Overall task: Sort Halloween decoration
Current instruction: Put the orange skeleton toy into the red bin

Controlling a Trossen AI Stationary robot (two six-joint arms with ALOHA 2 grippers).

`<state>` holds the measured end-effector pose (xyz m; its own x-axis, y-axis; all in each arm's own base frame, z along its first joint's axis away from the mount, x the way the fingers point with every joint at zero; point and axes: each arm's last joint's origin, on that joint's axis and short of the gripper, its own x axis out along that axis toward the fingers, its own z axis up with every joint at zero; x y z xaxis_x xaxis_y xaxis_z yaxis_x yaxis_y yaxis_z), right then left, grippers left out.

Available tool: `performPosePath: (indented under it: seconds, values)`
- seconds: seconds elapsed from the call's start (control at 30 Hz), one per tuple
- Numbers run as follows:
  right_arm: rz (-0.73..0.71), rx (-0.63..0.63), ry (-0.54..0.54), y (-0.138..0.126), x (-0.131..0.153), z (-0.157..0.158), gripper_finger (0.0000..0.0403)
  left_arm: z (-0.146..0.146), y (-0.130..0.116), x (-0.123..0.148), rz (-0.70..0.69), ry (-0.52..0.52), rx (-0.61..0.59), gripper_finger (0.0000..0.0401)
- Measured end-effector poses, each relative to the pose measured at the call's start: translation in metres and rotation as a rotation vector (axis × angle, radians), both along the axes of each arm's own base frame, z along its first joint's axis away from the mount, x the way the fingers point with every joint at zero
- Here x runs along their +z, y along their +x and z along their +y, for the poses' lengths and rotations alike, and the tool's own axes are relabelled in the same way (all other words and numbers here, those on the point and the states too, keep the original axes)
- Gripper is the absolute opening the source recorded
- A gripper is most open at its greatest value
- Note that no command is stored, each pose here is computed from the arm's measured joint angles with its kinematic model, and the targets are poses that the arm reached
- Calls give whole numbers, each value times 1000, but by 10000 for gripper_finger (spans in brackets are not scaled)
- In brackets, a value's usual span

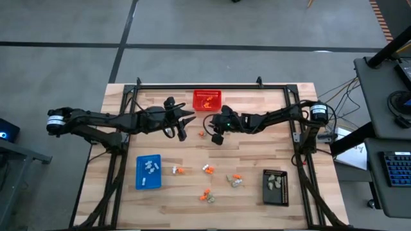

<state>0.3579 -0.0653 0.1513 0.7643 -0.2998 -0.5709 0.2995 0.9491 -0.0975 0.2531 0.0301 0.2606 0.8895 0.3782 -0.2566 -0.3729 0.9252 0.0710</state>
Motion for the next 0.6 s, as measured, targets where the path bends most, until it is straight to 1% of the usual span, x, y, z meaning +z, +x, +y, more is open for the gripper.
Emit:
performPosePath:
  seconds: [0.07,0.13,0.2,0.27,0.4,0.5,0.6]
  values:
    - [3,15,11,0,-1,1,81,0,0,0,0,0,0,75]
    - [-1,15,21,0,0,1,100,0,0,0,0,0,0,75]
    - [-9,11,46,0,0,1,128,0,0,0,0,0,0,75]
    - [-8,21,46,0,-1,2,161,0,0,0,0,0,0,75]
    - [8,106,16,1,-1,5,212,0,0,0,1,0,0,75]
    - [17,165,-5,1,-2,5,231,0,0,0,1,0,0,75]
    - [38,187,-30,2,-7,5,234,0,0,0,2,0,0,75]
